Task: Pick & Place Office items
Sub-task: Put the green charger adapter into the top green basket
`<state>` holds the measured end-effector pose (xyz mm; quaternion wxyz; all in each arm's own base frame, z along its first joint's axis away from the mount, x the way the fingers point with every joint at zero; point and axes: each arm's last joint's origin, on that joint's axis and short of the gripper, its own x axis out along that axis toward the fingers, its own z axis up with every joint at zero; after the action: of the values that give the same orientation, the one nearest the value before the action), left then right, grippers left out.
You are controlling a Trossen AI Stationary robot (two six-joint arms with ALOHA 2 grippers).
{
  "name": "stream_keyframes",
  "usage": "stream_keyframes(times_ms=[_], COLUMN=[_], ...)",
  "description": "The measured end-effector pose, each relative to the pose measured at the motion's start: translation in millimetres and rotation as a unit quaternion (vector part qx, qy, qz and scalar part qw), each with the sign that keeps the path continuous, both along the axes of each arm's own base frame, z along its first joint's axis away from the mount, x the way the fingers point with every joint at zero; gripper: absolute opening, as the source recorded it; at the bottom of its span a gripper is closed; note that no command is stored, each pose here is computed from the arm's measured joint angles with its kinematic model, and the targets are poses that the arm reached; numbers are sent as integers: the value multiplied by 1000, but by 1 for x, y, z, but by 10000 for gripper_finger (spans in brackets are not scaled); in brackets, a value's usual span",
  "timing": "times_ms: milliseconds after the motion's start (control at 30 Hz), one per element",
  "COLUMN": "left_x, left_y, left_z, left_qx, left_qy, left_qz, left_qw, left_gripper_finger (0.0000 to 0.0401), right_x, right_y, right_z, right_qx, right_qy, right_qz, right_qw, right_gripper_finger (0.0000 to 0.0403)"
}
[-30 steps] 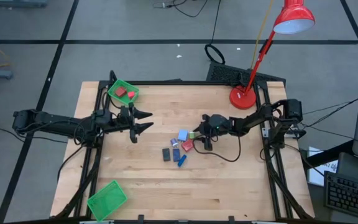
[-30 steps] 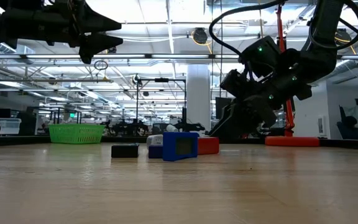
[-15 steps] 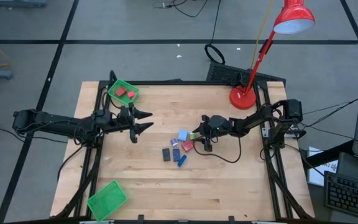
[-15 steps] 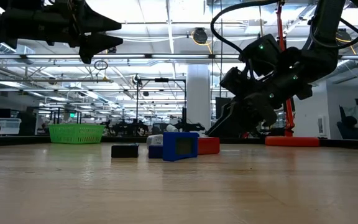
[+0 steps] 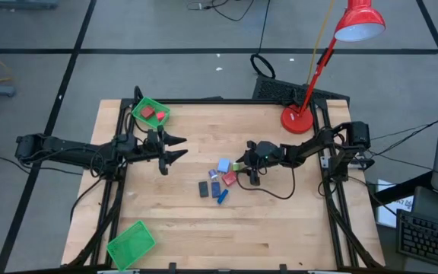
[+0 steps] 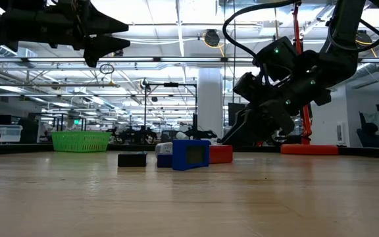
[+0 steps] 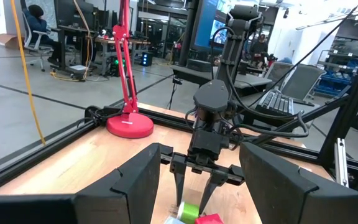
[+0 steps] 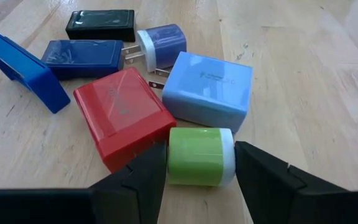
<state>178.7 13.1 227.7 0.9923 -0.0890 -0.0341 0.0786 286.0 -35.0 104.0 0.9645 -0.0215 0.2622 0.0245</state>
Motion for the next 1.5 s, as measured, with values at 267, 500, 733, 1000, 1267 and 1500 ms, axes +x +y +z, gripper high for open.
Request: stream_keyframes(times_ms=[267, 500, 733, 1000, 1267, 1500], left_x=[0, 0, 0, 0, 0, 0], left_y=[0, 0, 0, 0, 0, 0], left_z=[0, 0, 0, 0, 0, 0], left_qx=[0, 0, -1, -1, -1, -5], left_qy=[0, 0, 0, 0, 0, -1], left_qz=[0, 0, 0, 0, 0, 4], left_qw=[1000, 1000, 1000, 1000, 1000, 1000], left_gripper_finger=[223, 223, 223, 223, 223, 223], right_x=[0, -1, -1, -1, -3, -11], right_y=[0, 0, 0, 0, 0, -1], right_z=[-1, -1, -2, -2, 14, 41], right_qx=[-2, -7, -7, -6, -25, -61], right_qy=[5, 8, 12, 12, -7, -27], right_qz=[2, 5, 5, 5, 0, -25], right_qw=[1000, 1000, 1000, 1000, 1000, 997], right_gripper_finger=[170, 159, 159, 152, 150, 152])
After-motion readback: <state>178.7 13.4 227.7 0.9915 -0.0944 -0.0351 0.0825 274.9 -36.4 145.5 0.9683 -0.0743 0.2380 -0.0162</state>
